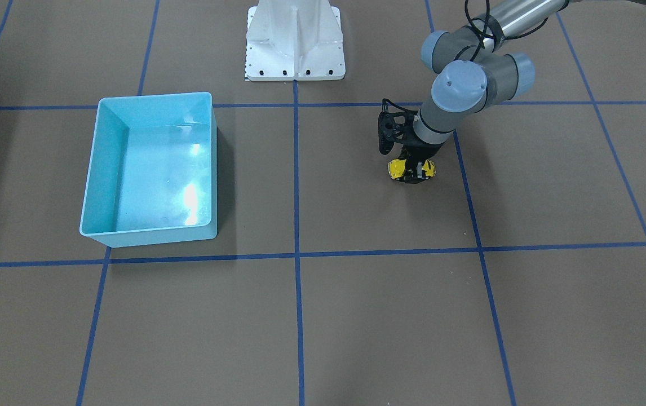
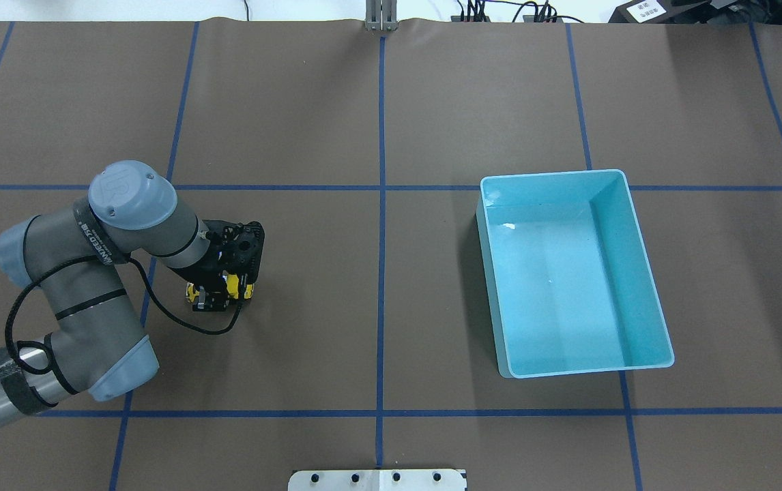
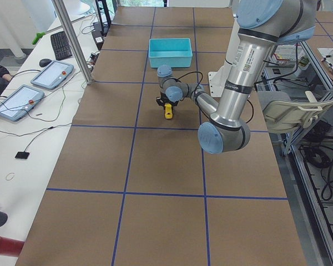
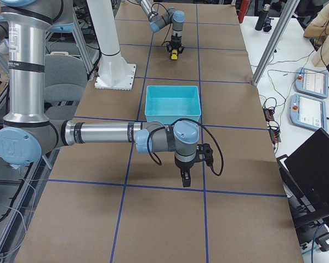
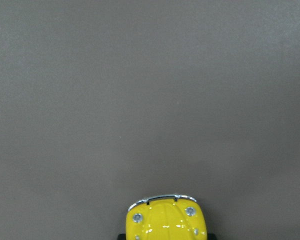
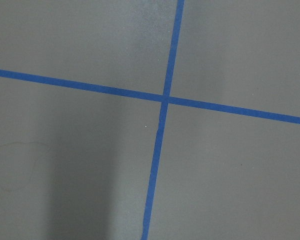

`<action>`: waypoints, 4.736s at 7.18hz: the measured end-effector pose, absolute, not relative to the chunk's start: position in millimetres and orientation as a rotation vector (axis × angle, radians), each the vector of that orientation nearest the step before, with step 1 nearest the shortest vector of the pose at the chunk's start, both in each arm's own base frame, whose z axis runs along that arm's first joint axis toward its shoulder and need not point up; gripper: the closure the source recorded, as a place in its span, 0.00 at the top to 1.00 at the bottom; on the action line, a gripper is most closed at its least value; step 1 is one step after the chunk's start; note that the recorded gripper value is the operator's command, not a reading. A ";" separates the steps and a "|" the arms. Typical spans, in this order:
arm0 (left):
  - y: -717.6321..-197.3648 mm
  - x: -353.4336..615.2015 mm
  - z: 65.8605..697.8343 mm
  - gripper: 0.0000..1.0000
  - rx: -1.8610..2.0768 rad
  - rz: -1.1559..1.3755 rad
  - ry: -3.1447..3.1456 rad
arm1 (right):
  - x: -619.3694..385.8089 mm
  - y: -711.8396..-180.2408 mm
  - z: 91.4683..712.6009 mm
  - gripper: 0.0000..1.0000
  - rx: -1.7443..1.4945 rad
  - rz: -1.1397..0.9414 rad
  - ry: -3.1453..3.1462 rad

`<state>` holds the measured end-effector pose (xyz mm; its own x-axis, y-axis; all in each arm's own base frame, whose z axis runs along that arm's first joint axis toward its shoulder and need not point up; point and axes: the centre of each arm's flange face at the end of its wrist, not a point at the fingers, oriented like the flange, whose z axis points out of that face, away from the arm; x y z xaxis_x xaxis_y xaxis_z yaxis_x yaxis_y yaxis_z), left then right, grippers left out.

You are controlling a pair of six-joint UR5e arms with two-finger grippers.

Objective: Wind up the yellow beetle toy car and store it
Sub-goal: 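Keep pulling the car backward with the left gripper to wind it, then release the car so it rolls toward the blue bin, lifting the left gripper away, then retract the left arm while the right arm reaches in over the bin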

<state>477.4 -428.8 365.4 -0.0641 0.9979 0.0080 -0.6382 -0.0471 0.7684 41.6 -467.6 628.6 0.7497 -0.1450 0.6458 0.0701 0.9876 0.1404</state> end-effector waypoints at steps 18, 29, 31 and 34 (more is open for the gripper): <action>-431.1 428.6 412.6 1.00 0.660 1.498 0.752 | 41.9 -467.8 628.2 1.00 0.112 -0.118 -0.714; -494.2 236.2 485.3 1.00 0.523 1.171 0.819 | 35.0 -470.9 602.4 1.00 0.157 -0.153 -0.718; -518.6 175.3 503.1 1.00 0.416 0.942 0.856 | 12.2 -482.0 569.1 1.00 0.209 -0.224 -0.716; -544.1 97.6 505.6 1.00 0.274 0.598 0.856 | -6.4 -494.9 542.3 1.00 0.249 -0.276 -0.722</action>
